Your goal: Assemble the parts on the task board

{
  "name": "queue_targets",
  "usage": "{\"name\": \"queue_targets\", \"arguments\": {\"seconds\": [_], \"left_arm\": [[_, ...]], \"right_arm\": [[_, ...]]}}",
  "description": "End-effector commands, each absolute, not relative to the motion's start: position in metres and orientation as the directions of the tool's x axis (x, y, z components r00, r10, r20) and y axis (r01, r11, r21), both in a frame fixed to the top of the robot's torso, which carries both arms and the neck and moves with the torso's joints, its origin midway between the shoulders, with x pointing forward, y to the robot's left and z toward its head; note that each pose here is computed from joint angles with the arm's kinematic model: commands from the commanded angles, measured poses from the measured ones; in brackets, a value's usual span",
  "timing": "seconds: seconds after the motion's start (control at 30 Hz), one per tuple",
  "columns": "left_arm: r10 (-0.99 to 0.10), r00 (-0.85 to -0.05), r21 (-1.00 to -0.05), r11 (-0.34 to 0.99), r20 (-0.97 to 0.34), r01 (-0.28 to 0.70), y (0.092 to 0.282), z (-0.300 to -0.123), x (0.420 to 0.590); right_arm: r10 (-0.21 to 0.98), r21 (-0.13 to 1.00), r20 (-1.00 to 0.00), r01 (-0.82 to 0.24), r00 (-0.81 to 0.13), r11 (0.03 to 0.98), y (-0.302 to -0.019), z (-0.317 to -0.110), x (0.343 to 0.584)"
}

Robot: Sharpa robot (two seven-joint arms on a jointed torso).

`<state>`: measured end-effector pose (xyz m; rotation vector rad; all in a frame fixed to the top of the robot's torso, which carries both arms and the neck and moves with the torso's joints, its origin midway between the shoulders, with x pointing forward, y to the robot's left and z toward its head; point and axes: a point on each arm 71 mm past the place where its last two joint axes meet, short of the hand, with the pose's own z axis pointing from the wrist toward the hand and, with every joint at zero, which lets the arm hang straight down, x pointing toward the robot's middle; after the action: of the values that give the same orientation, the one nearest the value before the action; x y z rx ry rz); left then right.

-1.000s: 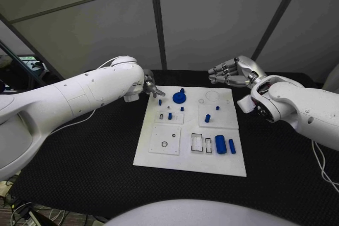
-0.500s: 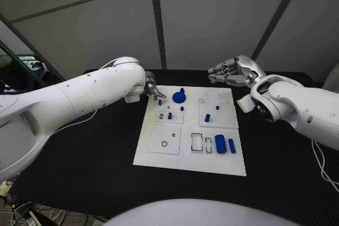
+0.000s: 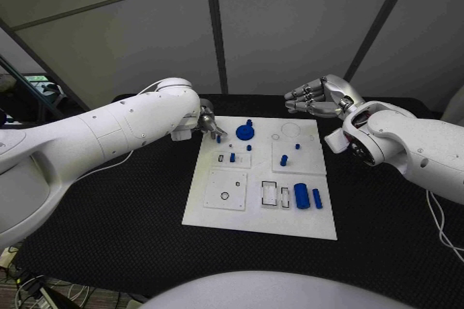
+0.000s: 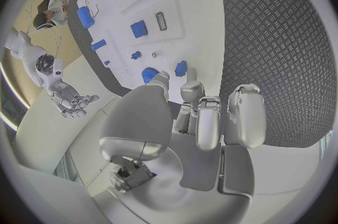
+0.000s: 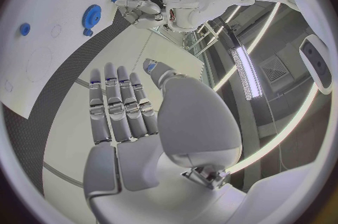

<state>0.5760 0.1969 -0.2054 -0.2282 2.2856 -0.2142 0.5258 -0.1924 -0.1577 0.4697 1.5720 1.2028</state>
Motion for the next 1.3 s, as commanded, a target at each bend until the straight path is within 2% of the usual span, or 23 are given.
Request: {"name": "queue_targets", "arguments": {"seconds": [0.03, 0.87, 1.3], "left_arm": [[-0.222, -0.673, -0.226, 0.971, -0.706, -0.083, 0.195, -0.2063, 0.5751], [-0.26, -0.655, -0.259, 0.961, -0.709, -0.101, 0.1943, -0.2065, 0.577], [-0.324, -0.654, -0.327, 0.937, -0.684, -0.122, 0.1956, -0.206, 0.576]], "right_arm": [[0.783, 0.867, -0.495, -0.279, -0.376, 0.413, -0.1908, -0.1564, 0.5257], [0.78, 0.867, -0.494, -0.275, -0.384, 0.415, -0.1902, -0.157, 0.5254], [0.776, 0.867, -0.495, -0.27, -0.39, 0.418, -0.1903, -0.1576, 0.5254]]}}
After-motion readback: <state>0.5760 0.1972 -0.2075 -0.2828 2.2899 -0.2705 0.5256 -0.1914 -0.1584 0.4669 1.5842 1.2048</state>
